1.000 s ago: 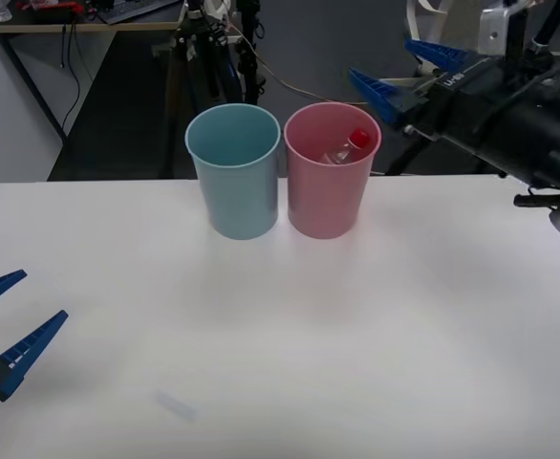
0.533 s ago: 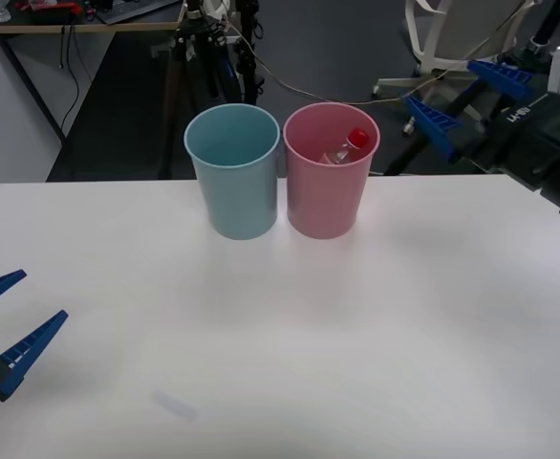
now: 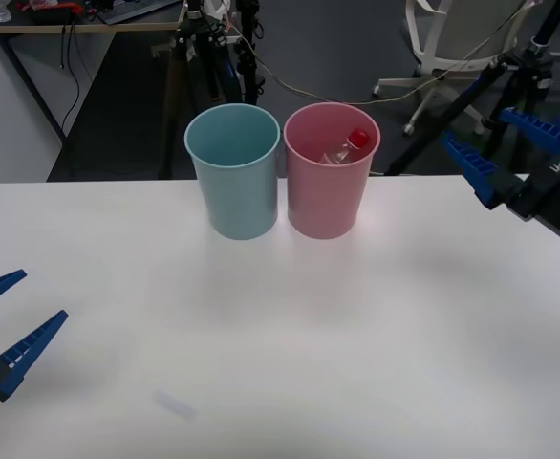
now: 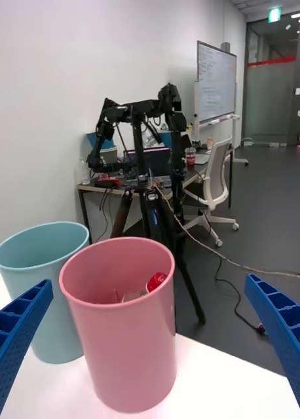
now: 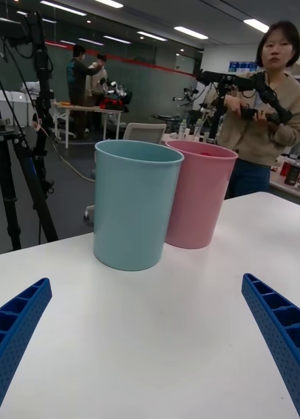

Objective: Grasp the object on the table and drop it into the matching bin: aluminum can to the light blue bin, PET bottle to the pink bin.

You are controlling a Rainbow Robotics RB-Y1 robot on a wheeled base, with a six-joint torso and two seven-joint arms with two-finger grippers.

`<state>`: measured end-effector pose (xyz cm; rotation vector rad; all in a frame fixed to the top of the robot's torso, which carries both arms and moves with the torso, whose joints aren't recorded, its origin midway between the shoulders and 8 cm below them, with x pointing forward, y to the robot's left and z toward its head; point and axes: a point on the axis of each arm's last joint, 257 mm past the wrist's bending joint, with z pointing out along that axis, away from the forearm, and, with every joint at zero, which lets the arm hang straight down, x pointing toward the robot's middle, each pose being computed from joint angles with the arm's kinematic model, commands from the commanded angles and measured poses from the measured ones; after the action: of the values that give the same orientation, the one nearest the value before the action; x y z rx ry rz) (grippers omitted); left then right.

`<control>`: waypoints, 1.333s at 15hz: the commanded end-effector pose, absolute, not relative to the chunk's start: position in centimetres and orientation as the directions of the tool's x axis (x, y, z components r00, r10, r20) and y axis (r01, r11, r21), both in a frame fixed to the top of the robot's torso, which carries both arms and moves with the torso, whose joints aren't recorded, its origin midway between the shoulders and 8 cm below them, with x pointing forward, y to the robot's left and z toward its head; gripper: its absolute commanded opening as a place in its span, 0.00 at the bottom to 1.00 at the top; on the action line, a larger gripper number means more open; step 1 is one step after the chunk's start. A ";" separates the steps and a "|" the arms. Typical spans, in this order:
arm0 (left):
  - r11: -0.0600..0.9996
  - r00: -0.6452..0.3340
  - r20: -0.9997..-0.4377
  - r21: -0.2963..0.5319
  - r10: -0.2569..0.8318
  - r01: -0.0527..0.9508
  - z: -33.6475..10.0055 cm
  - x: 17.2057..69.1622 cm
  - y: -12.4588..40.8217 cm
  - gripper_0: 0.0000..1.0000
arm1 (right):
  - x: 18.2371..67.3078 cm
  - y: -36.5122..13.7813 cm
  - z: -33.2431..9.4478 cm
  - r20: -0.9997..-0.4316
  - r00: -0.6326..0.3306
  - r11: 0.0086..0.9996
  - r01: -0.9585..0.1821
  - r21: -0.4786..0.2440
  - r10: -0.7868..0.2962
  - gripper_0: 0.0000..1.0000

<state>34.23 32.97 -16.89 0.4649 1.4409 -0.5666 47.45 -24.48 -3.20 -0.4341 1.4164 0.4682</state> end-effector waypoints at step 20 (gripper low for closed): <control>0.785 0.041 -0.996 -0.039 -0.082 0.618 -16.9 34.2 33.0 1.00 | 37.8 -26.1 -14.8 -1.000 -0.012 0.834 -0.552 -0.003 -0.011 1.00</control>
<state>34.22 32.97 -16.89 0.4649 1.4410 -0.5666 37.78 -26.06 -14.77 -0.4668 1.5349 0.4545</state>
